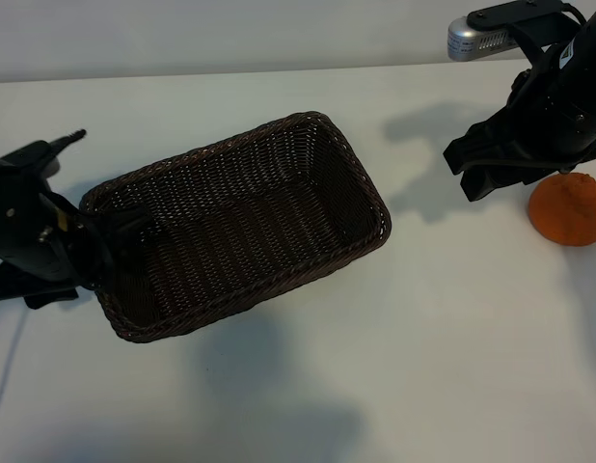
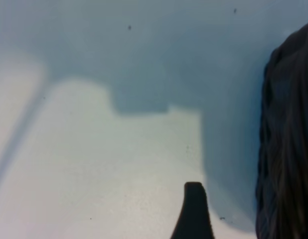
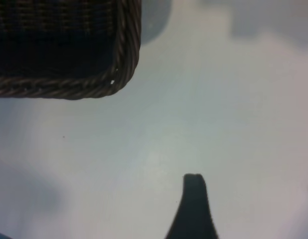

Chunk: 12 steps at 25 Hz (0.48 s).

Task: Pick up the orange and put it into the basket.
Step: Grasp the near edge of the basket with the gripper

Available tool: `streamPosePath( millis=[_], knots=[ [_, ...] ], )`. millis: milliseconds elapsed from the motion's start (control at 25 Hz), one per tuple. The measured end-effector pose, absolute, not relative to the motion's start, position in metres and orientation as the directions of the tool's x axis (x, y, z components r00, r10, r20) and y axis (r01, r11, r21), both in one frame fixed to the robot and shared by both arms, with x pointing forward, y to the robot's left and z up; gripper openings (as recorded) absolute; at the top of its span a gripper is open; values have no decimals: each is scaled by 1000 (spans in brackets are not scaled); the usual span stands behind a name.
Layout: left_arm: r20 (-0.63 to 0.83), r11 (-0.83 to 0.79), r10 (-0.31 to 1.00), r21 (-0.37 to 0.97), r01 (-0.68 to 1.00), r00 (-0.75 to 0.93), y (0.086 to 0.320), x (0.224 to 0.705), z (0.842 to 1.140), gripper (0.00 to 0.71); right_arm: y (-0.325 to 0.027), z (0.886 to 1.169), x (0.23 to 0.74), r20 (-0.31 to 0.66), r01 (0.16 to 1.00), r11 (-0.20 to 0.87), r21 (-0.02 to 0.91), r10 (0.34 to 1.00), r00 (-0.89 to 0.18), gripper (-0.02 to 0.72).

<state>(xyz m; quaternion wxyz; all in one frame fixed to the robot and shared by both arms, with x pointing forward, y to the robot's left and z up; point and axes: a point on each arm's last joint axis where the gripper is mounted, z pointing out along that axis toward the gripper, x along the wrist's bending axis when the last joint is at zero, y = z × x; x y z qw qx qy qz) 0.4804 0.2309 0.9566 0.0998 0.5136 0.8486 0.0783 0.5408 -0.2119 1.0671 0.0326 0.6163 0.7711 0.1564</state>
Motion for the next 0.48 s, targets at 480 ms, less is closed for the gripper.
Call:
streamPosePath(
  millis=[480],
  knots=[
    [-98, 439, 898, 191, 878, -428, 223, 492, 928, 581, -212, 1067, 541, 144, 941, 191, 280, 961, -238, 547]
  ],
)
